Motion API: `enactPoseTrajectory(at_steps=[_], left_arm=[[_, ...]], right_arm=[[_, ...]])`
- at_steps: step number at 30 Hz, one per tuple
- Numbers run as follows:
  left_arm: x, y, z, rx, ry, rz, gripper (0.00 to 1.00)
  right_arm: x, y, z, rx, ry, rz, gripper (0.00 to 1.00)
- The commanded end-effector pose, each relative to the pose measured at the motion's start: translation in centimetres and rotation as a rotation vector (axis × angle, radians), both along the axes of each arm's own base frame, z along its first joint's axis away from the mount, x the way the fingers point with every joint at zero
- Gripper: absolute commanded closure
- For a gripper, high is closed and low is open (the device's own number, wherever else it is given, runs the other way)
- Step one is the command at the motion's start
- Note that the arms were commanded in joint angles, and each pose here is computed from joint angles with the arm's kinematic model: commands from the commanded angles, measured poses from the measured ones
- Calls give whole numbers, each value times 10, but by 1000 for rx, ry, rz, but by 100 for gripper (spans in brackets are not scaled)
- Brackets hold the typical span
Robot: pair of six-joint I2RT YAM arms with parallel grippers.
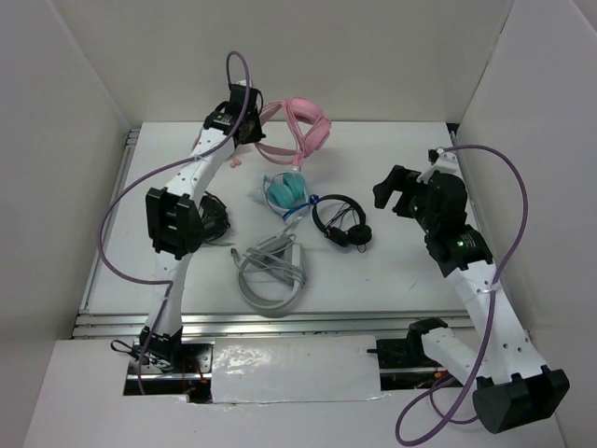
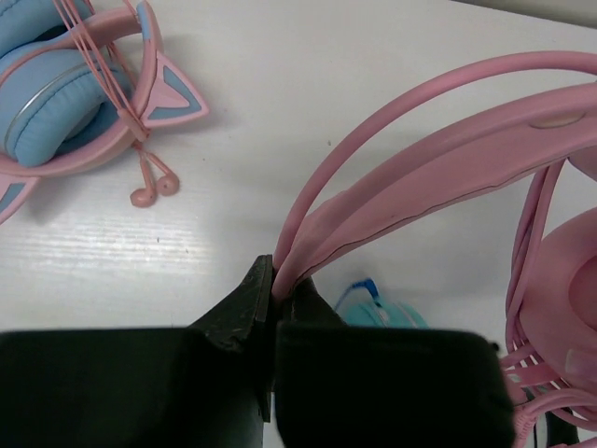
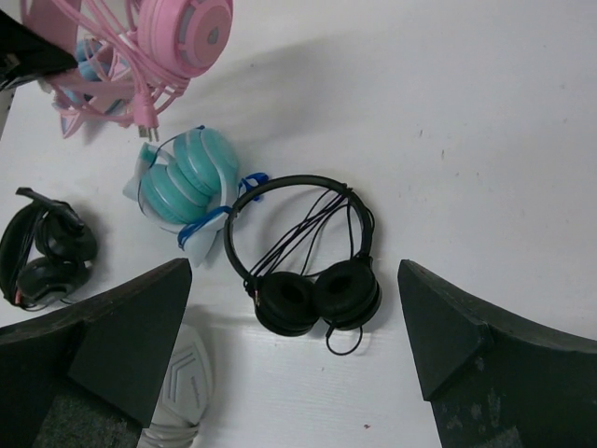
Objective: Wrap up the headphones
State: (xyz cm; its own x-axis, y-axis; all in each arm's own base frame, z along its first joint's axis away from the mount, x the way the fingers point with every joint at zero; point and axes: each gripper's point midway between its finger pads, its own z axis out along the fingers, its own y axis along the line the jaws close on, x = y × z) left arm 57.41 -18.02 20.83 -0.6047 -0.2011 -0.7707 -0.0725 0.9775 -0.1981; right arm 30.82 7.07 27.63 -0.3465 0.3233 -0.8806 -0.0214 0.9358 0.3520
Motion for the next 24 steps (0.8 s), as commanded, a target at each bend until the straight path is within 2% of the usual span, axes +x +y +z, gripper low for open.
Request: enactPoseTrajectory(at_steps=[1,4,11,17,22,24], left_arm=[[48,-13,56,-217,-233,9,100],[71,2,42,-266,-261,86,100],[105,-1,-7,-361,-253,153,100],[116,-3,-38,-370,-242,190,100],[116,-2,-52,-369,-219,209,100],[115,-2,-57,-362,-211,213,92]], right_arm=[[14,6,22,10,-82,34,0],[21,7,15,21,-64,24,0],[33,-8,1,31,-17,-92,0],[39,-17,-11,18,-3,-188,0],[44,-15,-18,-14,32,-204,0],[46,-5,-21,-34,46,-140,0]])
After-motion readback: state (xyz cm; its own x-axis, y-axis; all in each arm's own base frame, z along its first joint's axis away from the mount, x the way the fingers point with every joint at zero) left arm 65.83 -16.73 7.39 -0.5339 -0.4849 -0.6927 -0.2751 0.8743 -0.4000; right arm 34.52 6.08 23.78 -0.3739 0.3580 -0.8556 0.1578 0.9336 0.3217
